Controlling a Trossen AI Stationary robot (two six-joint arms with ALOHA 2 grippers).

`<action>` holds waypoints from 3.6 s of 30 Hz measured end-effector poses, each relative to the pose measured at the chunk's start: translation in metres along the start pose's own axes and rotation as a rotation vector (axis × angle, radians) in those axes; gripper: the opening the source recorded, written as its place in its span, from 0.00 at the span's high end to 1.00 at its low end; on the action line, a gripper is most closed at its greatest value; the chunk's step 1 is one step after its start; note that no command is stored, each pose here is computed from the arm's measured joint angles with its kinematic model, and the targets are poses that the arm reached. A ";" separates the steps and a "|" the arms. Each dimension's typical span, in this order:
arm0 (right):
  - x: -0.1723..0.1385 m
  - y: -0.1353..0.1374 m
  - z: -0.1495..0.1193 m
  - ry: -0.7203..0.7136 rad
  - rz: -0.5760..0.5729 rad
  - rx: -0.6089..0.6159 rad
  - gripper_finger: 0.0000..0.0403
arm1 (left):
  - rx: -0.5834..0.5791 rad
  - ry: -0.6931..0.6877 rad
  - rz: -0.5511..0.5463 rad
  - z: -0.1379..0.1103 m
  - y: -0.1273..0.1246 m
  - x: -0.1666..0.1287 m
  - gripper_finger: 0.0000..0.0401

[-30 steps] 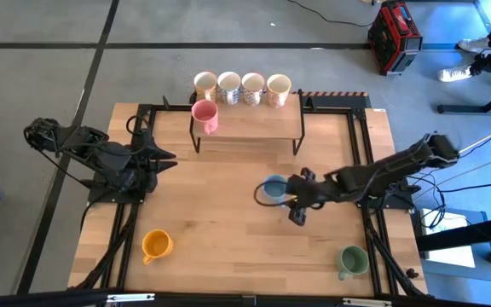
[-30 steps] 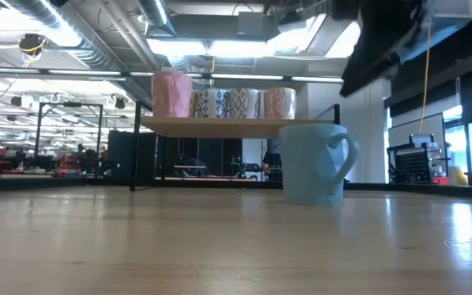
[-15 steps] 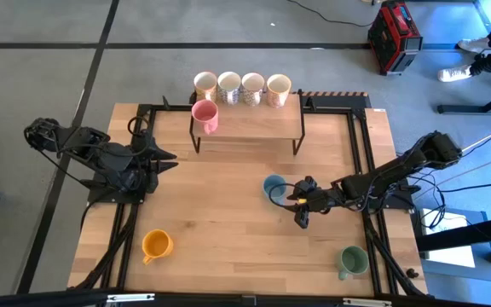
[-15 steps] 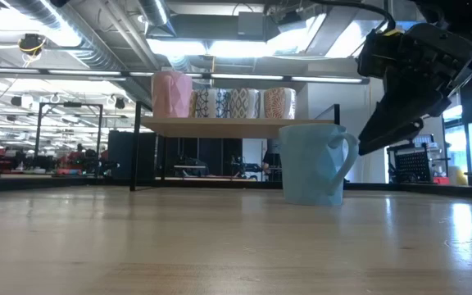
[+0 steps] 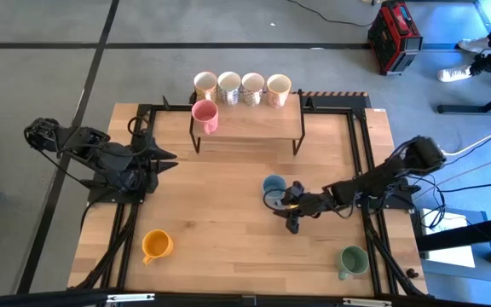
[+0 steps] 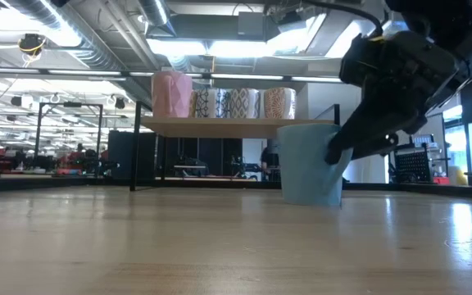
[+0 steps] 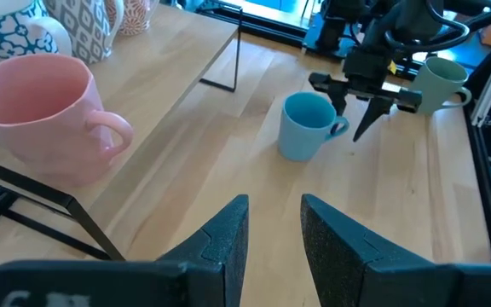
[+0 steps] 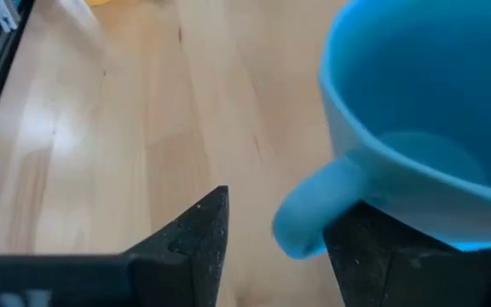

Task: Place coffee mugs
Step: Put the blue mug on the shelf

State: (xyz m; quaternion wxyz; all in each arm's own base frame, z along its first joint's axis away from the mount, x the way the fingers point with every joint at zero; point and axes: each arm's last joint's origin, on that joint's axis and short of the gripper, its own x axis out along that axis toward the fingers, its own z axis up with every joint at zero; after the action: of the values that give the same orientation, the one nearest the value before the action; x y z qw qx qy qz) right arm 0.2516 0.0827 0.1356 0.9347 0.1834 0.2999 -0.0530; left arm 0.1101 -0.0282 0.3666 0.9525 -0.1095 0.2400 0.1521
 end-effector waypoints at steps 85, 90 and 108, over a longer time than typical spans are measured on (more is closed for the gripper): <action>0.032 -0.092 0.221 -0.543 0.121 -0.403 0.97 | 0.010 -0.043 0.018 0.003 -0.001 0.000 0.74; 0.045 -0.112 0.217 -0.541 0.081 -0.405 0.97 | 0.010 -0.048 0.027 0.003 0.000 0.000 0.74; 0.070 -0.130 0.222 -0.566 0.049 -0.440 0.97 | 0.012 -0.048 0.032 0.003 0.000 0.000 0.74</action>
State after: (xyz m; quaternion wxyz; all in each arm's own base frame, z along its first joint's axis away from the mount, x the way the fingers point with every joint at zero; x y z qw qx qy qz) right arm 0.4015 -0.1201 0.2222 0.9988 -0.0369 0.0287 -0.0135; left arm 0.1114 -0.0275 0.3695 0.9561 -0.0962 0.2198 0.1682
